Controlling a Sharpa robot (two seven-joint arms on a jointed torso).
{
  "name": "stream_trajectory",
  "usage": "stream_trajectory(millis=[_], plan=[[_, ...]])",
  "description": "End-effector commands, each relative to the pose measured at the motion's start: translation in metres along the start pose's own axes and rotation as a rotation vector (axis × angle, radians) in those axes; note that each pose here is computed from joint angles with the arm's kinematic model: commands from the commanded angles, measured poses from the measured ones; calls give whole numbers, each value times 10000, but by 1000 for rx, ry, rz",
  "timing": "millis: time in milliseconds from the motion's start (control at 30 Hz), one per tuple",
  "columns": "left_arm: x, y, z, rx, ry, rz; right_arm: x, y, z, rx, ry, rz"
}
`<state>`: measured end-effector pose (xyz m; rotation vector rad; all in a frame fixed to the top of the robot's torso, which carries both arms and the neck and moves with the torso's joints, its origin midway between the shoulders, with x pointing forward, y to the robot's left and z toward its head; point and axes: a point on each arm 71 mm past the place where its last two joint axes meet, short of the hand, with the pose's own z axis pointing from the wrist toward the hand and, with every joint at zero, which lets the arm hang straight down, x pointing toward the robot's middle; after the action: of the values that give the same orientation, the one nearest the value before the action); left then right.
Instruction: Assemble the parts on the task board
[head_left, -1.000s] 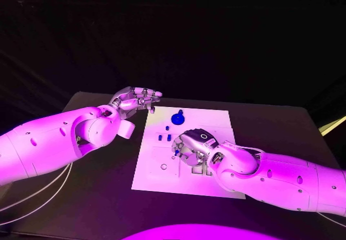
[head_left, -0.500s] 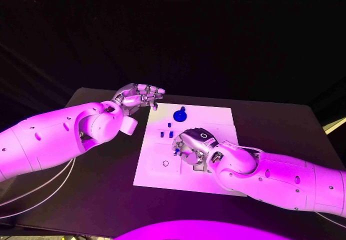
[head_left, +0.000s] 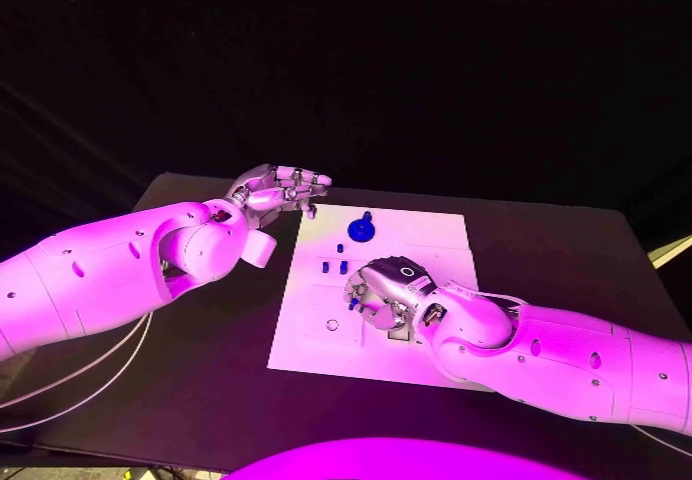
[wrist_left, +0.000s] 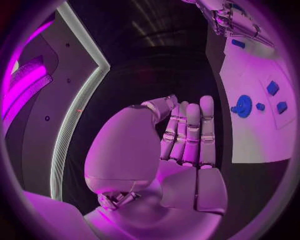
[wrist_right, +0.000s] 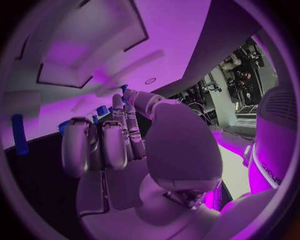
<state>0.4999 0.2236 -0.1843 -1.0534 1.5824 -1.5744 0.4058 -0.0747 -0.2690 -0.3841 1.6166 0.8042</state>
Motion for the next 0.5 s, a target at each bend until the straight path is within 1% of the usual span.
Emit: stream_trajectory(millis=[33, 267, 500], plan=[[8, -10, 5, 2, 3, -2, 12, 7, 1, 0, 8, -5], [10, -11, 4, 2, 5, -2, 27, 5, 19, 11, 21, -27], [10, -11, 4, 1, 5, -2, 45, 44, 42, 4, 37, -42]])
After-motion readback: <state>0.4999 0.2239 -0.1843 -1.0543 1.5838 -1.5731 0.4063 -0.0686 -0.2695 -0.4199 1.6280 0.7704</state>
